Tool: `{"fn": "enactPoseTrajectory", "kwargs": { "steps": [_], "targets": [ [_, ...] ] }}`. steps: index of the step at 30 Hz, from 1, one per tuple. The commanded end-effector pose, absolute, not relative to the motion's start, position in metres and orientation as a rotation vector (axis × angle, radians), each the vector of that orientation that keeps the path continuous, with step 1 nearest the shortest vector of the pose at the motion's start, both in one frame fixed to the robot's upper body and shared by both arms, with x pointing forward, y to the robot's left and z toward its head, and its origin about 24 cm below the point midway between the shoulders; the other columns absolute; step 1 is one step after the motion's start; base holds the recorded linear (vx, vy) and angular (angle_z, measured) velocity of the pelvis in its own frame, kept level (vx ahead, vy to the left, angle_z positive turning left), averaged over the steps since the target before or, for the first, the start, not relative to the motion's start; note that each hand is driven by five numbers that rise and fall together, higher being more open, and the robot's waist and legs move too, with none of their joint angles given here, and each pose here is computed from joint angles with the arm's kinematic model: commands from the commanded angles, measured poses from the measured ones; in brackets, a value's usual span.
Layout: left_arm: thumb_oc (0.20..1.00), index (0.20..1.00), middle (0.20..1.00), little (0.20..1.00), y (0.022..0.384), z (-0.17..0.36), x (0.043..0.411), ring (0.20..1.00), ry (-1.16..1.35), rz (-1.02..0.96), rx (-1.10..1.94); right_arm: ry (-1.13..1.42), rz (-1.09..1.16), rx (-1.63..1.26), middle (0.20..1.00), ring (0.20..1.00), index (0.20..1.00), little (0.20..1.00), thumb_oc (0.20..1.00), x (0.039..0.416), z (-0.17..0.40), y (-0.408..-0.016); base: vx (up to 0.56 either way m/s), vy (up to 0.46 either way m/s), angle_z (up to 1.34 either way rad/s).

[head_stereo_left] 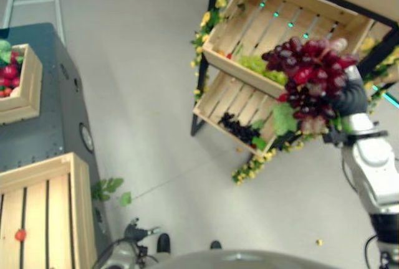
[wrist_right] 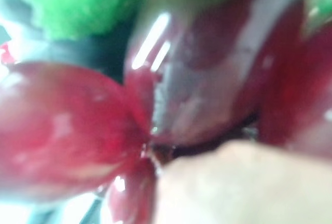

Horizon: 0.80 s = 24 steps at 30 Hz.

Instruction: Pick up the fruits from the basket on one side to the basket on the other side

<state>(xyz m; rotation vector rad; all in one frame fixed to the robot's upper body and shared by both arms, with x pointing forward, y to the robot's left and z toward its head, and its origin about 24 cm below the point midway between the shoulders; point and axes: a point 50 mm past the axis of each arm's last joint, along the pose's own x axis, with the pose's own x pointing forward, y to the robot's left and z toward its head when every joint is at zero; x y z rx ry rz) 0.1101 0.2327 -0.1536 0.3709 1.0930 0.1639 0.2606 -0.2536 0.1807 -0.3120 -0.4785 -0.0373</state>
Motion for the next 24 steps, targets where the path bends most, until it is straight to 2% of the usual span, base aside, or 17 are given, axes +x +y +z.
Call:
{"fn": "enactPoseTrajectory", "kwargs": {
  "steps": [1, 12, 16, 24],
  "targets": [
    [1.0, 1.0, 1.0, 1.0, 0.221, -0.163, 0.091, 1.0, 1.189, 0.067, 0.421, -0.609, -0.136, -0.381, 0.2, 0.2, 0.2, 0.2, 0.2, 0.273, 0.223, -0.266, 0.0, 0.0, 0.0],
    [1.0, 1.0, 1.0, 1.0, 0.209, -0.167, 0.088, 1.0, 1.208, -0.003, 0.425, -0.39, -0.244, -0.499, 0.2, 0.2, 0.2, 0.2, 0.2, 0.326, 0.218, -0.289, 0.0, 0.004, 0.06],
    [1.0, 1.0, 1.0, 1.0, 0.208, -0.167, 0.088, 1.0, 1.211, -0.013, 0.427, -0.359, -0.273, -0.543, 0.2, 0.2, 0.2, 0.2, 0.2, 0.335, 0.223, -0.295, 0.0, 0.002, 0.02],
    [1.0, 1.0, 1.0, 1.0, 0.213, -0.167, 0.087, 1.0, 1.227, -0.042, 0.461, -0.257, -0.432, -0.646, 0.2, 0.2, 0.2, 0.2, 0.2, 0.364, 0.268, -0.323, 0.01, 0.0, 0.04]
  ]
}}
